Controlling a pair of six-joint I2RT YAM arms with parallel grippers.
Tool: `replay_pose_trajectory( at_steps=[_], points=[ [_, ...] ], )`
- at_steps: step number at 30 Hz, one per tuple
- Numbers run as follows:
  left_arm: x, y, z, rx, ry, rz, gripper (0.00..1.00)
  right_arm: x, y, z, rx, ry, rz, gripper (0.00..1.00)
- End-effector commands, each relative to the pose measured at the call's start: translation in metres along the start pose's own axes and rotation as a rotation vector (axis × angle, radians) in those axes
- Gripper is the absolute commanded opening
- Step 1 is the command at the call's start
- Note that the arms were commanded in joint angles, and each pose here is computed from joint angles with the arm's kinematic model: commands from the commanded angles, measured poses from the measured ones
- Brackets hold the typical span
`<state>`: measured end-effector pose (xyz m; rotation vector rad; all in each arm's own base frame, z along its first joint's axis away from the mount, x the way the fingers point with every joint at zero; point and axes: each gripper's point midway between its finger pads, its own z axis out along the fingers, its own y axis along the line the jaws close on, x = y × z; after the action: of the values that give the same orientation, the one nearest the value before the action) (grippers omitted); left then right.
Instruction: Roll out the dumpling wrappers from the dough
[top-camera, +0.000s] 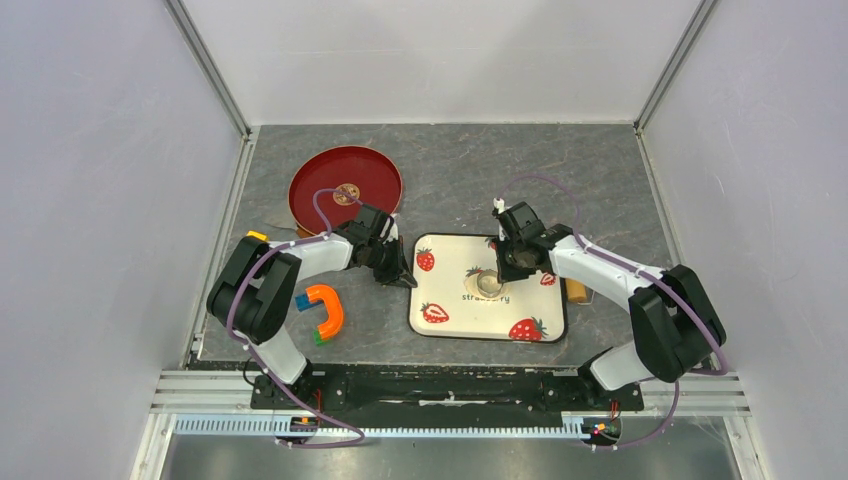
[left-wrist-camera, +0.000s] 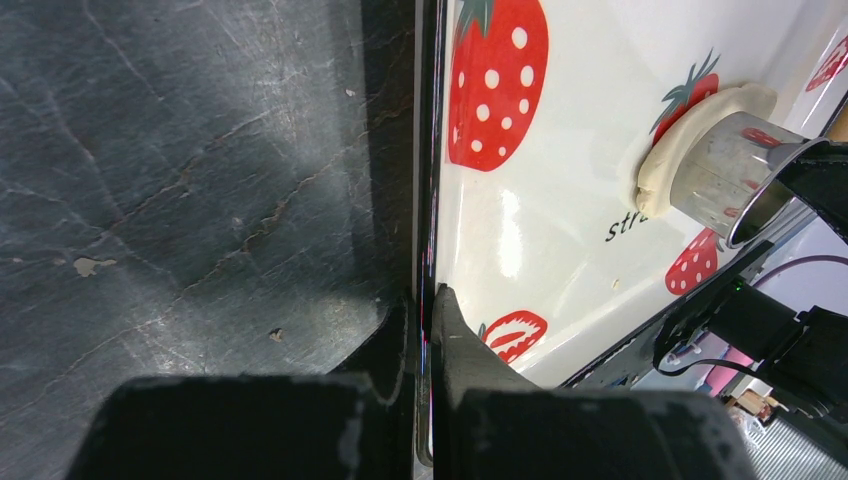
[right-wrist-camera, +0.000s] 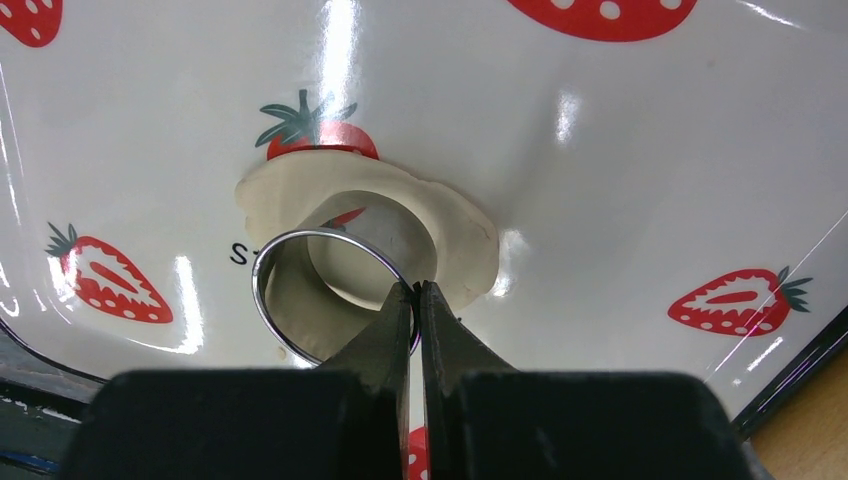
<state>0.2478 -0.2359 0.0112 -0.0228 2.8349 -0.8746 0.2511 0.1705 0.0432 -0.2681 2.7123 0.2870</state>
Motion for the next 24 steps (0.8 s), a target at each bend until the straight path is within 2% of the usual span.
replay_pose_trajectory(
  at_steps=[1,7,9,14,16,19,24],
  points=[
    [0.044,0.075,0.014,-0.289,0.114,-0.002,0.02,-0.01,0.01,0.001,-0.04,-0.036,-0.011,0.0],
    [0.041,0.075,0.01,-0.302,0.099,0.004,0.02,-0.002,0.001,0.004,-0.005,-0.029,-0.015,0.07],
    [0.037,0.075,0.007,-0.311,0.083,0.012,0.03,-0.003,0.001,0.002,-0.007,-0.034,-0.014,0.18],
    [0.023,0.07,-0.017,-0.365,-0.007,0.049,0.3,-0.023,0.01,-0.016,-0.036,-0.102,0.006,0.42],
    [0.014,0.067,-0.031,-0.398,-0.053,0.07,0.37,-0.034,0.014,-0.025,-0.05,-0.137,0.01,0.51],
    [0.002,0.05,-0.051,-0.395,-0.124,0.103,0.41,-0.044,0.021,-0.036,-0.08,-0.165,-0.005,0.63],
    [-0.008,0.001,-0.067,-0.343,-0.195,0.19,0.42,-0.041,0.033,-0.04,-0.22,-0.16,0.012,0.67]
  ],
)
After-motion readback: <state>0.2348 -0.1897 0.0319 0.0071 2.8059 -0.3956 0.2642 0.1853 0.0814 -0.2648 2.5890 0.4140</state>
